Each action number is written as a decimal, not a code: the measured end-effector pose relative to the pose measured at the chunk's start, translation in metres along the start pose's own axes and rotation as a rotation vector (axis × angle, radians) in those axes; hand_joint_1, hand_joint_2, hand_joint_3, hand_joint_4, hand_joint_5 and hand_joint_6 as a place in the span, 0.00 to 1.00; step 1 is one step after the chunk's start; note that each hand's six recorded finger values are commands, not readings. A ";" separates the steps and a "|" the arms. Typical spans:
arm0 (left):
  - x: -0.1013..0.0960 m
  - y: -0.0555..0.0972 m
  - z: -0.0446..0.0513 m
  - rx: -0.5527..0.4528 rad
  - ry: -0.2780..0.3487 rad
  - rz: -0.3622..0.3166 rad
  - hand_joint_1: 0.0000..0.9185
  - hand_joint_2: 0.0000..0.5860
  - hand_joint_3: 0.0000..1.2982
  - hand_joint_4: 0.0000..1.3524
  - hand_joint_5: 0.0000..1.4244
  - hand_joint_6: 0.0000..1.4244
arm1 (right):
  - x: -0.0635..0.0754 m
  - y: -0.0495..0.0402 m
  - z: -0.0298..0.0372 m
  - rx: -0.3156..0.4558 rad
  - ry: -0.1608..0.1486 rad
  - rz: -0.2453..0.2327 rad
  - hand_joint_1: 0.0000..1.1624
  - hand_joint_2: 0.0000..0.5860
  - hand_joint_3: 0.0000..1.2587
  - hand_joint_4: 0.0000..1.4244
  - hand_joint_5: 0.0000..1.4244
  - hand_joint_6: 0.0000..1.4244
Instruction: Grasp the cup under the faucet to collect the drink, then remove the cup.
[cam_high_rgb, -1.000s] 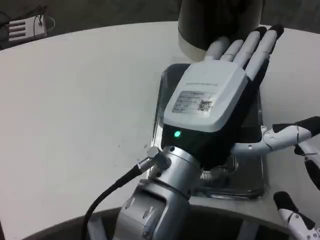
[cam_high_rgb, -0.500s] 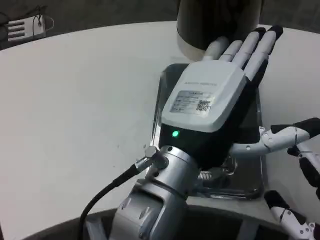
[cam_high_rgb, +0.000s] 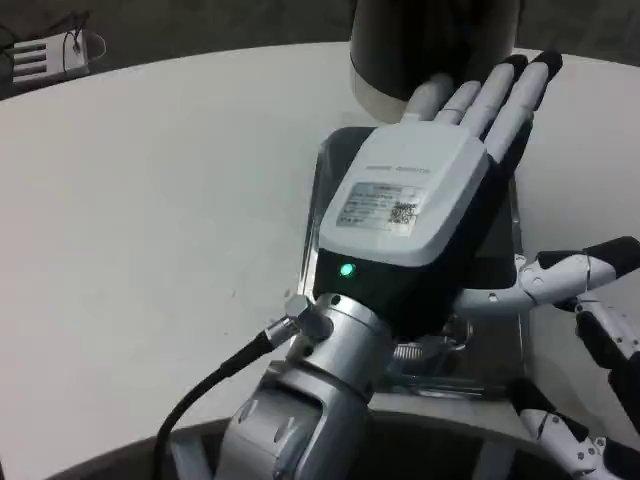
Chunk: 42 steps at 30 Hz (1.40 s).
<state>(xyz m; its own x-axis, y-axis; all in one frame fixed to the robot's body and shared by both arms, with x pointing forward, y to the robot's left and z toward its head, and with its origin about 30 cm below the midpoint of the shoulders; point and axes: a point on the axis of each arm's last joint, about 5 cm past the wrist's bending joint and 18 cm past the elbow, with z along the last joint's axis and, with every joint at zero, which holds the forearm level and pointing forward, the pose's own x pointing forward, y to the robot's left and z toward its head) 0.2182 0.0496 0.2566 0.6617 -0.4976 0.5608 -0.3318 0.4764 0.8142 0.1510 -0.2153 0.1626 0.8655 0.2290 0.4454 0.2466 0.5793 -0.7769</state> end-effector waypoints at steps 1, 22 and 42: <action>0.000 0.000 0.0000 0.000 0.001 0.001 0.00 0.25 0.00 0.00 0.07 0.00 | 0.002 0.0008 0.0004 0.003 -0.006 0.001 0.27 0.58 0.02 0.05 0.11 0.19; -0.014 -0.001 -0.0019 -0.021 0.033 0.085 0.00 0.25 0.00 0.00 0.07 0.00 | 0.014 0.0098 -0.0031 0.023 -0.020 0.015 0.27 0.57 0.01 0.05 0.11 0.18; -0.050 0.007 -0.0173 -0.005 0.145 0.355 0.00 0.25 0.00 0.00 0.07 0.00 | 0.016 0.0123 -0.0015 0.035 -0.024 0.022 0.28 0.56 0.00 0.05 0.10 0.18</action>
<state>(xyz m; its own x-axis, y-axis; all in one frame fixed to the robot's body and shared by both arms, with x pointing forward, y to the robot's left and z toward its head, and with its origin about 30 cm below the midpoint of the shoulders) 0.1945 0.0903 0.2319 0.5948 -0.1932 0.7804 -0.5546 0.6042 0.5722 0.1686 -0.2056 0.1595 0.8600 0.2601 0.4389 0.2116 0.6009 -0.7708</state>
